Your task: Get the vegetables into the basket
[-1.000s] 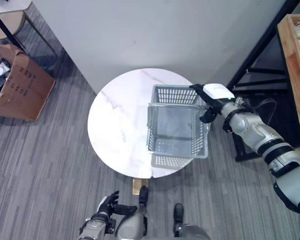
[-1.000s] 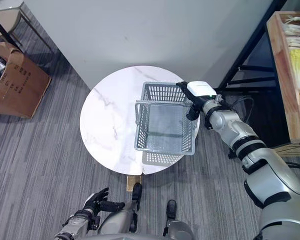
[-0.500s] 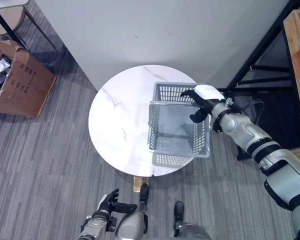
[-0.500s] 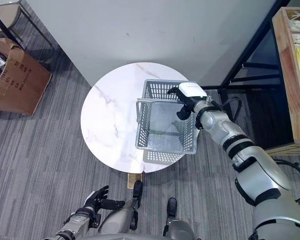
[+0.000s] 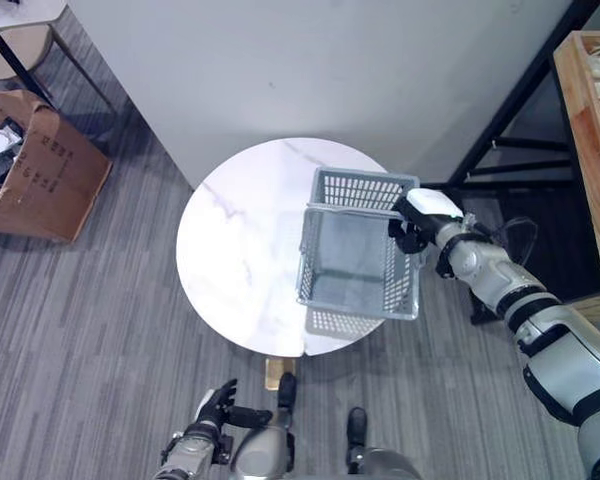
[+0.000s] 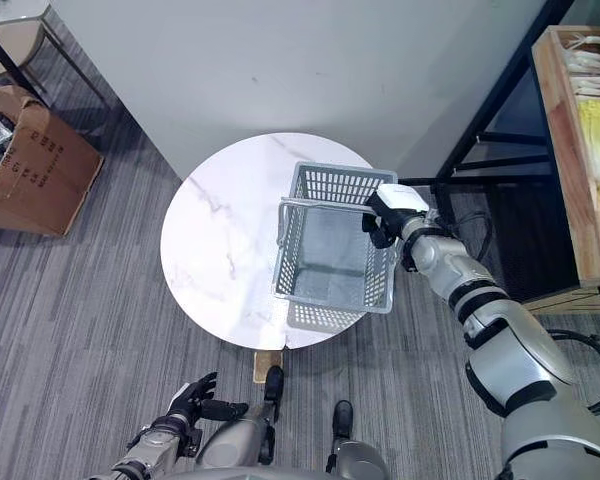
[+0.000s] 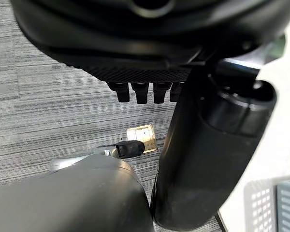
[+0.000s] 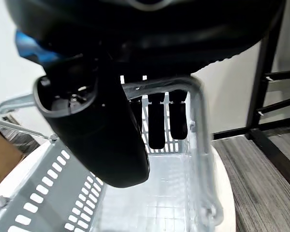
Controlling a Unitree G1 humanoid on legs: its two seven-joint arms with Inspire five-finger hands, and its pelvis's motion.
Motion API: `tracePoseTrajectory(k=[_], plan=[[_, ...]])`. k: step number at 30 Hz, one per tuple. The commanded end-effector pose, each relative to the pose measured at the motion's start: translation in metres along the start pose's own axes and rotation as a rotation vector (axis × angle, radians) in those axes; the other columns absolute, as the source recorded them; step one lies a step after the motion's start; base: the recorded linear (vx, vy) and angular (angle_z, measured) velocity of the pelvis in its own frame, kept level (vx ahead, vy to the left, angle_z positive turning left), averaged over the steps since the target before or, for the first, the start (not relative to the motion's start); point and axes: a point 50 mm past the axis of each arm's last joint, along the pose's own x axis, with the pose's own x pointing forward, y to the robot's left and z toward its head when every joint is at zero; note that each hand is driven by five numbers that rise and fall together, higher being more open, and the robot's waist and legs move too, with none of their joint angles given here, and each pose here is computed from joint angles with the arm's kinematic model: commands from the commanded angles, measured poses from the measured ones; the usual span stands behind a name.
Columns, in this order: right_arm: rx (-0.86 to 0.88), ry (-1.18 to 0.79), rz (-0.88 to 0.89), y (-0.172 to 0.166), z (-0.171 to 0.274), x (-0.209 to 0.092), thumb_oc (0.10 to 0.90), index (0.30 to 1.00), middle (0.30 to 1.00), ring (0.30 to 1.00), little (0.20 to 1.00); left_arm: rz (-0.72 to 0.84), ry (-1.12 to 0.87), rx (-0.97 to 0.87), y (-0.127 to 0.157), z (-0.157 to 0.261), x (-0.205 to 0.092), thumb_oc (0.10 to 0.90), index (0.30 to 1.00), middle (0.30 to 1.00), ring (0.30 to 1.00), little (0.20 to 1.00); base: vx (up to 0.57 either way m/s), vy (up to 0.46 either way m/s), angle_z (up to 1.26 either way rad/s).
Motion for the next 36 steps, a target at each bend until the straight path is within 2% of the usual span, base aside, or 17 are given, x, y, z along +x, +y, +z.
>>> tracePoseTrajectory(k=[1, 3, 6, 11, 19, 25, 30, 36], plan=[[0.034, -0.227, -0.196, -0.05, 0.037, -0.007, 0.4, 0.3, 0.3, 0.3, 0.3, 0.021, 0.129, 0.127, 0.015, -0.035, -0.009, 0.9, 1.0, 1.0, 1.0, 1.0, 0.02, -0.004, -0.03], [0.036, -0.274, -0.216, -0.054, 0.042, -0.013, 0.4, 0.3, 0.3, 0.3, 0.3, 0.024, 0.134, 0.125, 0.015, -0.037, -0.01, 0.9, 1.0, 1.0, 1.0, 1.0, 0.02, -0.002, -0.07], [0.075, -0.426, -0.274, -0.068, 0.053, -0.042, 0.4, 0.3, 0.3, 0.3, 0.3, 0.019, 0.165, 0.138, 0.016, -0.045, -0.013, 0.9, 1.0, 1.0, 1.0, 1.0, 0.05, -0.006, -0.05], [0.154, -0.493, -0.293, -0.076, 0.051, -0.066, 0.4, 0.3, 0.3, 0.3, 0.3, 0.013, 0.199, 0.139, 0.017, -0.053, -0.016, 0.9, 1.0, 1.0, 1.0, 1.0, 0.01, -0.012, -0.08], [0.126, -0.551, -0.244, -0.072, 0.043, -0.106, 0.4, 0.3, 0.3, 0.3, 0.3, 0.024, 0.27, 0.111, 0.023, -0.073, -0.024, 0.9, 1.0, 1.0, 1.0, 1.0, 0.01, -0.005, -0.15], [0.137, -0.547, -0.226, -0.066, 0.038, -0.118, 0.4, 0.3, 0.3, 0.3, 0.3, 0.041, 0.241, 0.087, 0.025, -0.066, -0.022, 0.9, 1.0, 1.0, 1.0, 1.0, -0.04, 0.062, -0.39], [0.162, -0.527, -0.229, -0.059, 0.031, -0.127, 0.4, 0.3, 0.3, 0.3, 0.3, 0.018, 0.217, 0.158, 0.024, -0.063, -0.021, 0.9, 1.0, 1.0, 1.0, 1.0, -0.09, 0.181, -0.71], [0.172, -0.579, -0.276, -0.062, 0.042, -0.128, 0.4, 0.3, 0.3, 0.3, 0.3, 0.064, 0.139, 0.18, 0.043, -0.042, -0.016, 0.9, 1.0, 1.0, 1.0, 1.0, -0.22, 0.099, -1.25]])
